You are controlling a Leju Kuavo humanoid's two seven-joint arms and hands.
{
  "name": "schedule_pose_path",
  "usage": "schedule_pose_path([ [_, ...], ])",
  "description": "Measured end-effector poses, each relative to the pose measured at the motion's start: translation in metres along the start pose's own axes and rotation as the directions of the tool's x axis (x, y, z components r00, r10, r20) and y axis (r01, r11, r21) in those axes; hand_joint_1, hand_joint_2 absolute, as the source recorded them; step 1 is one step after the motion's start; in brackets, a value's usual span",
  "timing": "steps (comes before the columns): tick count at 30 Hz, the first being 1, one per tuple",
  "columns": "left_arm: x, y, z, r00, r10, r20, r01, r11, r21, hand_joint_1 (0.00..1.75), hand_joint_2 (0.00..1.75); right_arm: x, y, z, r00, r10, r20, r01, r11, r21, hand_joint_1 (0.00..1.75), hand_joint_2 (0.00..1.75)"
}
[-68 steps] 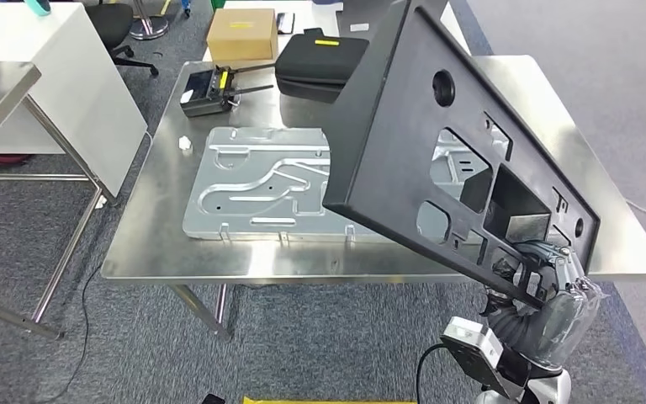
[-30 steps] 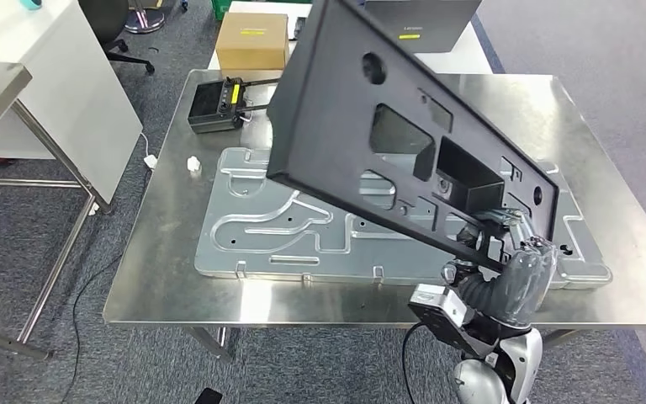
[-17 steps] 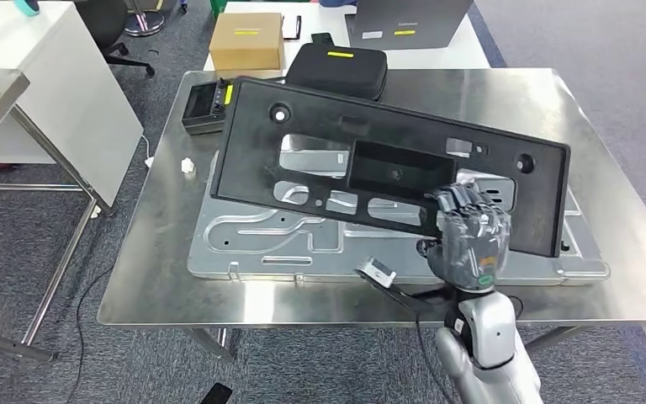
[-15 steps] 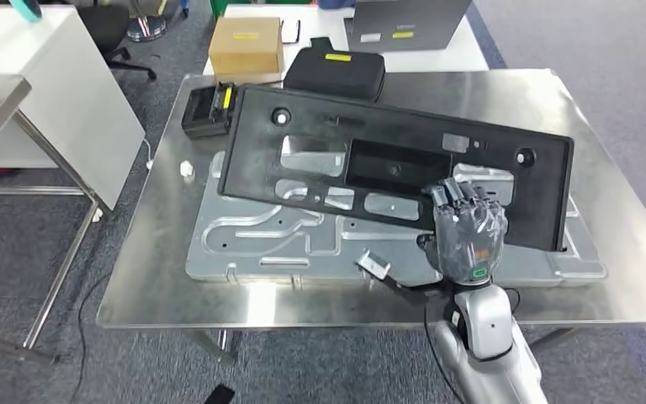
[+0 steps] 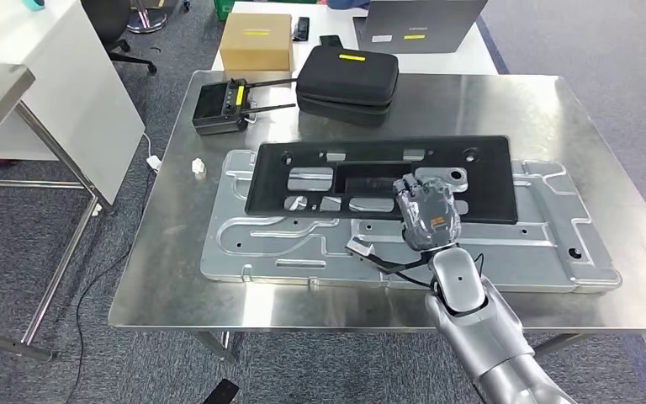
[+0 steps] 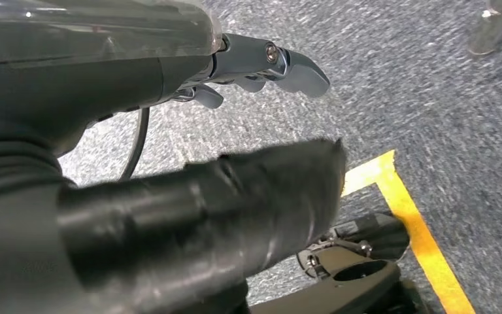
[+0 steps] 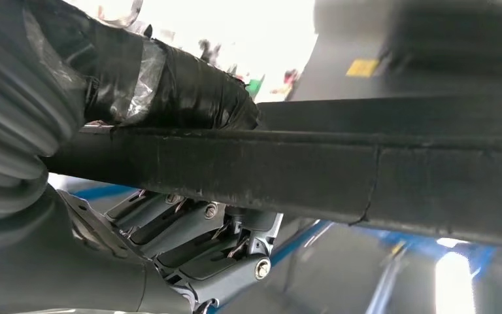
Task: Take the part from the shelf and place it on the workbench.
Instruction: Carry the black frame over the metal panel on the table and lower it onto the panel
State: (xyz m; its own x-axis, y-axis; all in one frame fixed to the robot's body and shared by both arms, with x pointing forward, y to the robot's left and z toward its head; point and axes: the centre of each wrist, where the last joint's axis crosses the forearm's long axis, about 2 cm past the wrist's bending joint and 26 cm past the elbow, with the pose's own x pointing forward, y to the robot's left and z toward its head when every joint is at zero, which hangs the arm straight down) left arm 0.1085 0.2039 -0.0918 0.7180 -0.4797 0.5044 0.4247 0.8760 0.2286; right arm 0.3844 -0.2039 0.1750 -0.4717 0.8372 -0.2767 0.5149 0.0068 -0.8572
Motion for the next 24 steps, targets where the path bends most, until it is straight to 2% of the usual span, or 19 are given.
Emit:
schedule_pose_path([
  [5, 0.001, 0.0, 0.0, 1.0, -0.009, 0.007, 0.009, 1.0, -0.005, 0.0, 0.0, 0.002, 0.026, 0.015, 0.996, -0.086, 0.002, 0.085, 0.982, 0.166, 1.68, 1.75],
  [7, 0.001, -0.001, 0.0, 1.0, -0.013, 0.008, 0.013, 1.0, -0.006, 0.0, 0.0, 0.001, 0.032, 0.019, 0.994, -0.112, -0.011, 0.112, 0.972, 0.205, 1.69, 1.75],
  [10, 0.003, -0.002, 0.0, 1.0, -0.018, 0.012, 0.019, 1.0, -0.009, 0.0, 0.0, 0.0, 0.037, 0.022, 0.99, -0.136, -0.023, 0.137, 0.963, 0.232, 1.6, 1.75],
  [11, 0.004, -0.002, 0.0, 1.0, -0.02, 0.013, 0.02, 1.0, -0.009, 0.0, 0.0, 0.0, 0.038, 0.023, 0.989, -0.143, -0.027, 0.146, 0.961, 0.235, 1.26, 1.75],
  [14, 0.004, -0.002, 0.0, 1.0, -0.021, 0.013, 0.021, 1.0, -0.009, 0.0, 0.0, 0.001, 0.04, 0.024, 0.985, -0.168, -0.039, 0.173, 0.957, 0.232, 0.08, 1.75],
  [15, 0.004, -0.002, 0.0, 1.0, -0.021, 0.012, 0.021, 1.0, -0.008, 0.0, 0.0, 0.001, 0.04, 0.024, 0.984, -0.175, -0.043, 0.18, 0.957, 0.229, 0.0, 1.75],
  [19, 0.001, -0.003, 0.001, 1.0, -0.018, 0.005, 0.018, 1.0, -0.009, 0.0, 0.0, 0.005, 0.043, 0.03, 0.98, -0.191, -0.06, 0.199, 0.957, 0.211, 0.0, 0.0],
  [24, 0.002, -0.002, 0.0, 1.0, -0.015, 0.006, 0.015, 1.0, -0.004, 0.0, 0.0, 0.01, 0.039, 0.032, 0.98, -0.187, -0.062, 0.193, 0.974, 0.114, 0.0, 0.0],
])
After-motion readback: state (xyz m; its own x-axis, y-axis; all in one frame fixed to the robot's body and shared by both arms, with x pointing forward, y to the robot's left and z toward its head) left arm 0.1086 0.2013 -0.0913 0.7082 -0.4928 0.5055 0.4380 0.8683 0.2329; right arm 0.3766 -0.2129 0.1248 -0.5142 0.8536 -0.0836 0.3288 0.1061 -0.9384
